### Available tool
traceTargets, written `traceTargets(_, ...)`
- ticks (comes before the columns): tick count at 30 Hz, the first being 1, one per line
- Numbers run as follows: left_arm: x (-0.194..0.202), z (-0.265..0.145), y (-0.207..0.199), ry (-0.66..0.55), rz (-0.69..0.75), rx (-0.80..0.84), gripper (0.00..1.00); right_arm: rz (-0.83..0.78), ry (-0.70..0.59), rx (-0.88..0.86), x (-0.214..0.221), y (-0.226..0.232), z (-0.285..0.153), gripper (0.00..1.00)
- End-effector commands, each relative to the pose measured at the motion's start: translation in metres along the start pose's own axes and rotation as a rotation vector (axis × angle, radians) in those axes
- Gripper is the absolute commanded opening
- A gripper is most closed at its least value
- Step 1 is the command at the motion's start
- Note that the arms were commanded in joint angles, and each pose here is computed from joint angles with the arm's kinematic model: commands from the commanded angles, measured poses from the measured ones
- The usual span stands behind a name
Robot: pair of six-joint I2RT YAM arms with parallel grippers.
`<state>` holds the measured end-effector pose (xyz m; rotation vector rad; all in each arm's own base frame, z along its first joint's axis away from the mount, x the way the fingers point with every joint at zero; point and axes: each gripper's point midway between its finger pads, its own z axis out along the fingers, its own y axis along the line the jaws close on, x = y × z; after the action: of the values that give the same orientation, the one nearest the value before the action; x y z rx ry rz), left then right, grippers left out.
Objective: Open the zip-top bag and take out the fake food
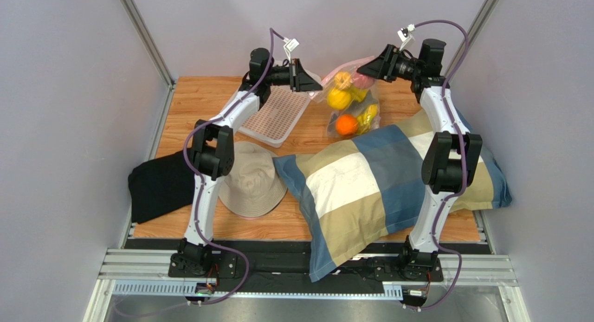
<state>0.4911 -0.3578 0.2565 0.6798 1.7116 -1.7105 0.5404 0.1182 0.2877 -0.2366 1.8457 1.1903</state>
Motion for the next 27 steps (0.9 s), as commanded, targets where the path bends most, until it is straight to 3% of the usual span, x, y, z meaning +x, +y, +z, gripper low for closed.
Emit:
traceTargets(1,-0.029,0.002,-0.028,-0.009,0.135,-0.009,0.00,-0.090,-0.079,0.030,-0.036,0.023,-0.012,0.15)
traceTargets(3,-0.038,0.001,-0.032,-0.034,0.160,-0.050,0.00,-0.116,-0.085,0.132,-0.040,0.015,-0.018,0.47)
traceTargets(5,-0.044,-0.001,-0.042,-0.036,0.203,-0.079,0.00,-0.194,-0.054,0.351,-0.037,-0.003,-0.034,0.77)
traceTargets(7,-0.042,0.003,-0.049,-0.021,0.249,-0.084,0.00,-0.296,-0.038,0.442,-0.038,-0.007,-0.043,0.82)
traceTargets(10,-0.034,0.011,-0.056,0.025,0.285,-0.074,0.00,-0.436,-0.070,0.445,-0.049,0.011,-0.051,0.86)
traceTargets(12,-0.031,0.015,-0.056,0.035,0.284,-0.073,0.00,-0.505,-0.107,0.420,-0.060,0.028,-0.055,1.00)
traceTargets(17,-0.042,0.018,-0.053,-0.020,0.200,-0.136,0.00,-0.518,-0.112,0.372,-0.063,0.064,-0.031,1.00)
traceTargets(19,-0.053,0.016,-0.044,-0.095,0.047,-0.259,0.00,-0.413,-0.150,0.503,-0.064,0.060,-0.020,1.00)
traceTargets(21,-0.060,0.009,-0.023,-0.211,-0.135,-0.429,0.00,-0.376,-0.136,0.480,-0.052,0.076,-0.015,1.00)
traceTargets(22,-0.053,0.009,-0.024,-0.247,-0.278,-0.450,0.00,-0.426,-0.148,0.451,-0.047,0.092,-0.005,1.00)
traceTargets(23,-0.050,0.015,-0.029,-0.262,-0.314,-0.451,0.00,-0.458,-0.084,0.461,-0.011,0.075,0.002,1.00)
traceTargets(24,-0.046,0.014,-0.024,-0.285,-0.365,-0.514,0.00,-0.587,-0.072,0.454,0.000,0.078,0.001,1.00)
traceTargets(25,-0.047,0.017,-0.032,-0.301,-0.402,-0.535,0.00,-0.703,-0.185,0.412,-0.015,0.110,0.000,1.00)
traceTargets(26,-0.045,0.019,-0.035,-0.306,-0.421,-0.555,0.00,-0.712,-0.149,0.412,0.013,0.094,0.000,1.00)
traceTargets(27,-0.039,0.023,-0.036,-0.306,-0.453,-0.587,0.00,-0.729,-0.182,0.394,0.012,0.099,-0.001,1.00)
